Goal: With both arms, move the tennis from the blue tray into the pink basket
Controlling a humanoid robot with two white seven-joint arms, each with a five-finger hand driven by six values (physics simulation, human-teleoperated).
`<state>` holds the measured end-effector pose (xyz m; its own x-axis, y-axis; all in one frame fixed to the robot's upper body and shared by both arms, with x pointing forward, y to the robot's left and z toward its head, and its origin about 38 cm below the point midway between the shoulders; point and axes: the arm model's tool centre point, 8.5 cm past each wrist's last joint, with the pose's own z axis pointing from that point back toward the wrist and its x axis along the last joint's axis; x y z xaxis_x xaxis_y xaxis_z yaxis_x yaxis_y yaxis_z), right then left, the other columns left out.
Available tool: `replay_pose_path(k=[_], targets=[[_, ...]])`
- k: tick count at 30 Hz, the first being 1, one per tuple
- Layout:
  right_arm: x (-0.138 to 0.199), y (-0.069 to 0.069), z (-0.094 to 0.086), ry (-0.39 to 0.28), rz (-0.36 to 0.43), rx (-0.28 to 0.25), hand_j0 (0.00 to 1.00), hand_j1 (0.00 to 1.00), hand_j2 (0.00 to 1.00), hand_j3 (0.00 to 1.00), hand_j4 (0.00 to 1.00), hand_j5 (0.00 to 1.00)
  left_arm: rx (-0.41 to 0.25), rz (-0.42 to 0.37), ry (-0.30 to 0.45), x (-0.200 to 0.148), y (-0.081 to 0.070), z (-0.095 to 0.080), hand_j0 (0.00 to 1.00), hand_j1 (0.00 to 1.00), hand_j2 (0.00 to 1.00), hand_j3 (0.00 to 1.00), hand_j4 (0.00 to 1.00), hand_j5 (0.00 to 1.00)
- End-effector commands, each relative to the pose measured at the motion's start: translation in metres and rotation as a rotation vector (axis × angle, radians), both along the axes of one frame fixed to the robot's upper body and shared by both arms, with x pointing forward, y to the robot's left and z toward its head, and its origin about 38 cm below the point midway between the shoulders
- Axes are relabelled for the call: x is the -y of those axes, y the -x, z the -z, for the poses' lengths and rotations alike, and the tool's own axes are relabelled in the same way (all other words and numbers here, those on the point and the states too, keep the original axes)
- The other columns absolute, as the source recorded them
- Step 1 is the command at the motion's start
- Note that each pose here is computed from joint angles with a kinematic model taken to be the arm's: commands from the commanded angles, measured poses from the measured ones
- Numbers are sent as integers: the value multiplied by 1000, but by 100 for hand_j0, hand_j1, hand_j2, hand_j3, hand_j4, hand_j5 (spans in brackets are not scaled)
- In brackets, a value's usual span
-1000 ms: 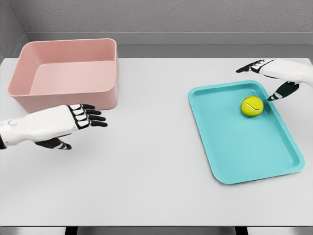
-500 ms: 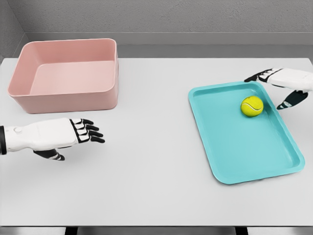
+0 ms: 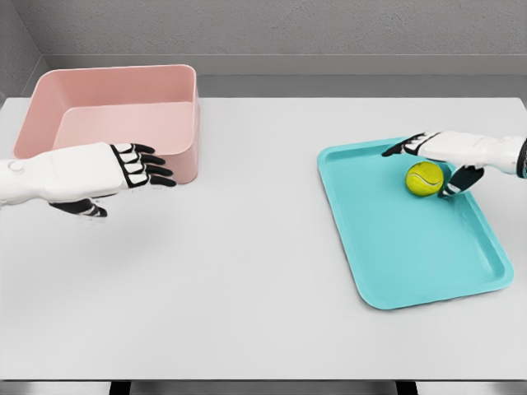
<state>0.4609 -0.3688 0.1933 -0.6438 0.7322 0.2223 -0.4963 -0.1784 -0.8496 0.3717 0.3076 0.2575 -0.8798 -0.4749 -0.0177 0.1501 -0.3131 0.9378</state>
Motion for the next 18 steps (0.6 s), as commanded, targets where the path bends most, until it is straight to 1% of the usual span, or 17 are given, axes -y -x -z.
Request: replay_pose_path(k=[1,2,3,4,7,10,11,13,17,18], targets=[[-2,0,3,2,-2,-8,100,100,100,100,100,100,-9,-6,17,1,-2,2,100,100,100,100,100,100],[-2,0,4,2,-3,-10,100,100,100,100,100,100,-6,0,13,1,0,0,100,100,100,100,100,100],[-1,1,6,7,0,-16,100,100,100,100,100,100,1,17,13,3,6,-5,100,100,100,100,100,100],[0,1,7,8,2,-18,100,100,100,100,100,100,-7,15,16,3,7,-2,100,100,100,100,100,100],[2,0,8,11,8,-19,98,98,98,98,98,98,-16,16,4,3,8,3,100,100,100,100,100,100],[7,0,9,15,24,-23,98,98,98,98,98,98,8,24,-11,6,6,2,100,100,100,100,100,100],[9,-1,11,16,30,-26,98,98,98,98,98,98,0,24,-17,5,8,6,100,100,100,100,100,100],[11,-1,14,20,37,-34,98,98,98,98,98,98,-43,20,-16,4,14,21,100,100,100,100,100,100],[8,-4,20,13,43,-43,96,96,96,96,96,96,-49,21,-7,5,15,23,100,100,100,100,100,100],[9,-5,20,14,49,-43,96,96,96,96,96,96,-49,35,17,13,14,25,100,100,100,100,100,100]])
